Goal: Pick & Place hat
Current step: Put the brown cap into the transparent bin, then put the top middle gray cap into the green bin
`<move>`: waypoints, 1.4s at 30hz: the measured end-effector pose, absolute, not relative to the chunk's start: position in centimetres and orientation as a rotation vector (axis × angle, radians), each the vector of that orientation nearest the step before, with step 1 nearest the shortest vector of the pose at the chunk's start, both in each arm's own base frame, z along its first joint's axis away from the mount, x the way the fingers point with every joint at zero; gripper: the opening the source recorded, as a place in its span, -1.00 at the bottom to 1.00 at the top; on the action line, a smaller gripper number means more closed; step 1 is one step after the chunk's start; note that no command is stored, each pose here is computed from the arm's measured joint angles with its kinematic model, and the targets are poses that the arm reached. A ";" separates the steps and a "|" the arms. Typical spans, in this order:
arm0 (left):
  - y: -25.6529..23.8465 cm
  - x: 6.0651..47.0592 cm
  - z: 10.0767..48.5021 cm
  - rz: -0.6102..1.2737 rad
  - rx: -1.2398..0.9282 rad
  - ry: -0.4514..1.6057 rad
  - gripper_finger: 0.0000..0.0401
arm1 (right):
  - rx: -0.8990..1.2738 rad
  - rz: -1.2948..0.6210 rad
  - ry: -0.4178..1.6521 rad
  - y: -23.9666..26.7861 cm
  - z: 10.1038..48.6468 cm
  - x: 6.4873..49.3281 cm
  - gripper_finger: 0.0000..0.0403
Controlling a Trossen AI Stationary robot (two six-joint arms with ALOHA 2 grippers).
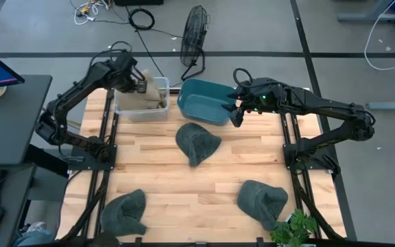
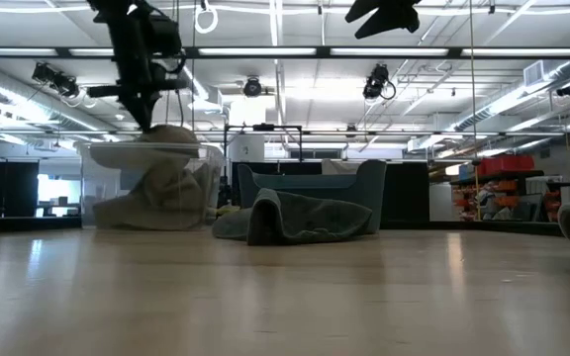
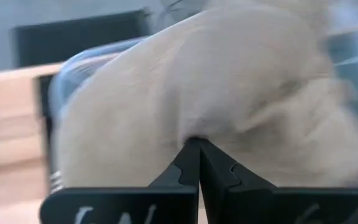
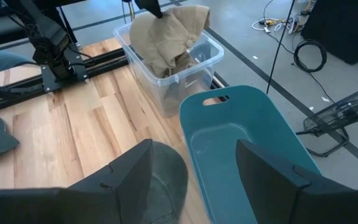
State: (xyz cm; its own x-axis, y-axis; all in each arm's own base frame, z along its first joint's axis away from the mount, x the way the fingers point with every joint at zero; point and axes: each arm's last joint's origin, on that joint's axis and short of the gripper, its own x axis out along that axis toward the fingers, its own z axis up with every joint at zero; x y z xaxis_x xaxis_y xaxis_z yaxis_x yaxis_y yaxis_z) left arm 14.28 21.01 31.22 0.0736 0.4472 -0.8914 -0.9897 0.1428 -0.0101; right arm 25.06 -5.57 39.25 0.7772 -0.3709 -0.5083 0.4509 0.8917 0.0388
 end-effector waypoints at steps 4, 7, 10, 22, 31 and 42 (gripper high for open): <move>21.4 13.7 28.6 1.328 -0.828 0.986 -0.99 | 0.162 -0.447 0.515 -5.6 39.2 25.1 0.17; 21.6 13.5 26.6 1.303 -0.879 1.026 -0.99 | 0.162 -0.447 0.515 -5.6 39.2 25.1 0.17; 21.7 13.7 24.8 1.275 -0.916 1.075 -0.99 | 0.162 -0.447 0.515 -5.6 39.2 25.1 0.17; 23.0 15.0 21.9 1.191 -0.952 1.135 -0.99 | 0.162 -0.448 0.515 -5.6 39.2 25.1 0.17; 22.5 16.2 25.6 1.118 -0.909 1.142 -0.99 | 0.121 -0.437 0.526 -5.6 39.2 25.0 0.17; 18.7 19.0 38.2 0.936 -0.672 0.895 -0.99 | 0.197 -0.286 0.554 -4.3 39.0 25.2 0.17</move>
